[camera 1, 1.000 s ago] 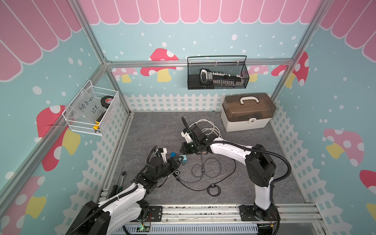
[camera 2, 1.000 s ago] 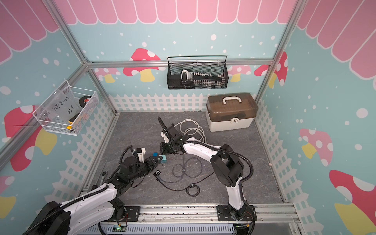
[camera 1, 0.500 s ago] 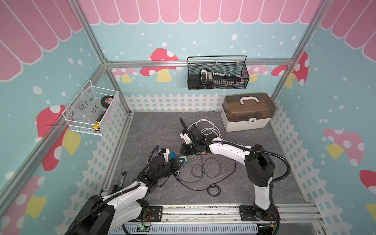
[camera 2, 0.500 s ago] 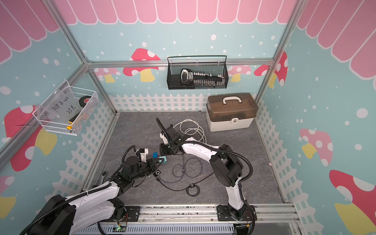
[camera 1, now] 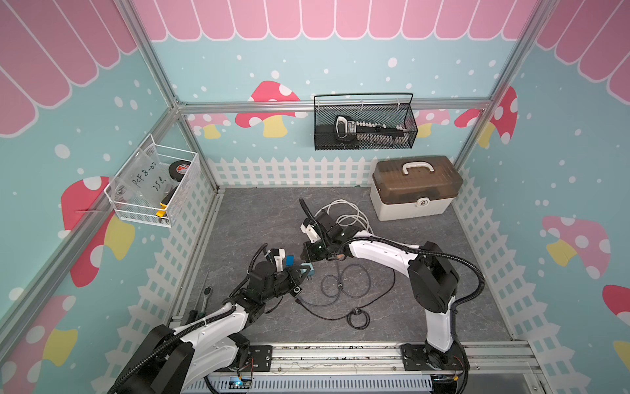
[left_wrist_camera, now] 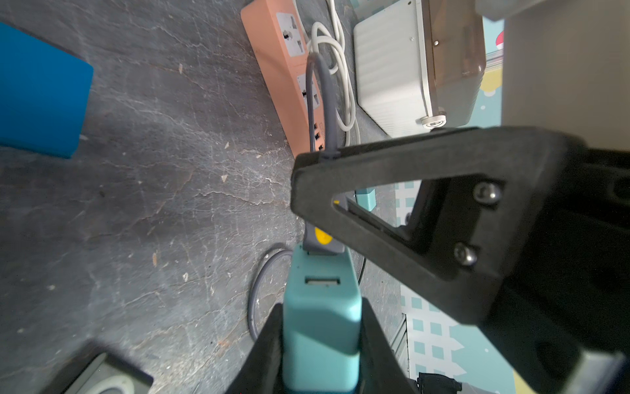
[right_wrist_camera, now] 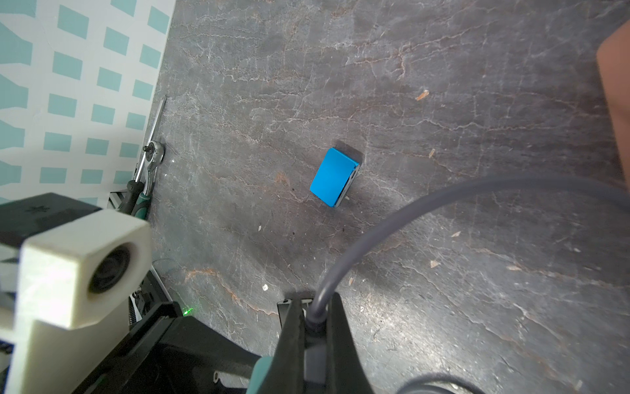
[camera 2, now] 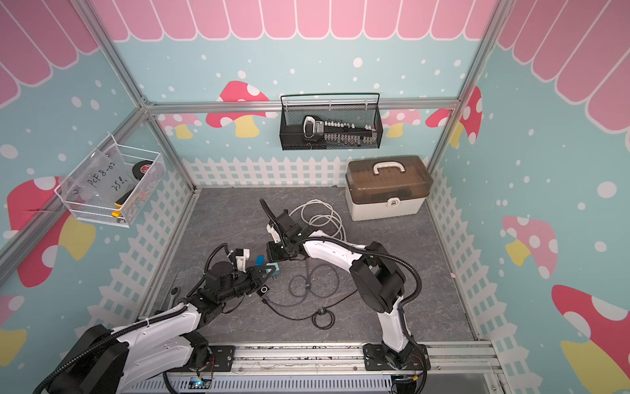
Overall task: Charge mp3
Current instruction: Pick up the plug from the center of the board.
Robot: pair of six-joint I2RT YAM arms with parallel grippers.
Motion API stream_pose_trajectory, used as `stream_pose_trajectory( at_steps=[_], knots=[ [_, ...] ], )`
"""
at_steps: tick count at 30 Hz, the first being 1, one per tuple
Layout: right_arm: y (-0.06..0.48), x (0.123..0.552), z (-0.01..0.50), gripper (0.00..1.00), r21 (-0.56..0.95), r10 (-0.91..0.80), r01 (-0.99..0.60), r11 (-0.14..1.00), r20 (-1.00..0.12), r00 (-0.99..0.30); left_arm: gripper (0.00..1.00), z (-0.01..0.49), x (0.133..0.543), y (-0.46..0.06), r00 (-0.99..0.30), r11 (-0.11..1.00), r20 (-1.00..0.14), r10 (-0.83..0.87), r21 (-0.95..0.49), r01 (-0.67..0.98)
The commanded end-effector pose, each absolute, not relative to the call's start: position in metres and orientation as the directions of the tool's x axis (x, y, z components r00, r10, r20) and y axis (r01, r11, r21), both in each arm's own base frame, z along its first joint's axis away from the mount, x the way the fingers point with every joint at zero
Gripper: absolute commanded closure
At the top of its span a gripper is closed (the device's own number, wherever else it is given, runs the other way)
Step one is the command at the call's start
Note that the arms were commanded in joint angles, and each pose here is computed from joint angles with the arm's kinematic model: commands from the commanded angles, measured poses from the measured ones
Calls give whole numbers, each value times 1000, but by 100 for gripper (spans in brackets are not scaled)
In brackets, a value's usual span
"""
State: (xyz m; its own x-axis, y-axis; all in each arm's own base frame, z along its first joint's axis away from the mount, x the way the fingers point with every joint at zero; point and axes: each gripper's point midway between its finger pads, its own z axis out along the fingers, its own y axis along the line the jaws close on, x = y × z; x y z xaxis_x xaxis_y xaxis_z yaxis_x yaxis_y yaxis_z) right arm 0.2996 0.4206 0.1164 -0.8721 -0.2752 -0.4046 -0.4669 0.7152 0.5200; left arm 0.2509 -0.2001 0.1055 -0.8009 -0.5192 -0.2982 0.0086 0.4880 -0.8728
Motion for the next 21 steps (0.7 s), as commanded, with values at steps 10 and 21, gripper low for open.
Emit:
stream_pose_trajectory(
  at_steps=[10,21],
  knots=[
    [368,299,201,43,604,-167,-505,617,-527,-834,100,117,246,-208,-807,443,-349,-477,-888,122],
    [320,255,191,41,666,-173,-627,405,-617,-768,100,193,226,-240,-815,74,-408,-411,-906,417]
  ],
)
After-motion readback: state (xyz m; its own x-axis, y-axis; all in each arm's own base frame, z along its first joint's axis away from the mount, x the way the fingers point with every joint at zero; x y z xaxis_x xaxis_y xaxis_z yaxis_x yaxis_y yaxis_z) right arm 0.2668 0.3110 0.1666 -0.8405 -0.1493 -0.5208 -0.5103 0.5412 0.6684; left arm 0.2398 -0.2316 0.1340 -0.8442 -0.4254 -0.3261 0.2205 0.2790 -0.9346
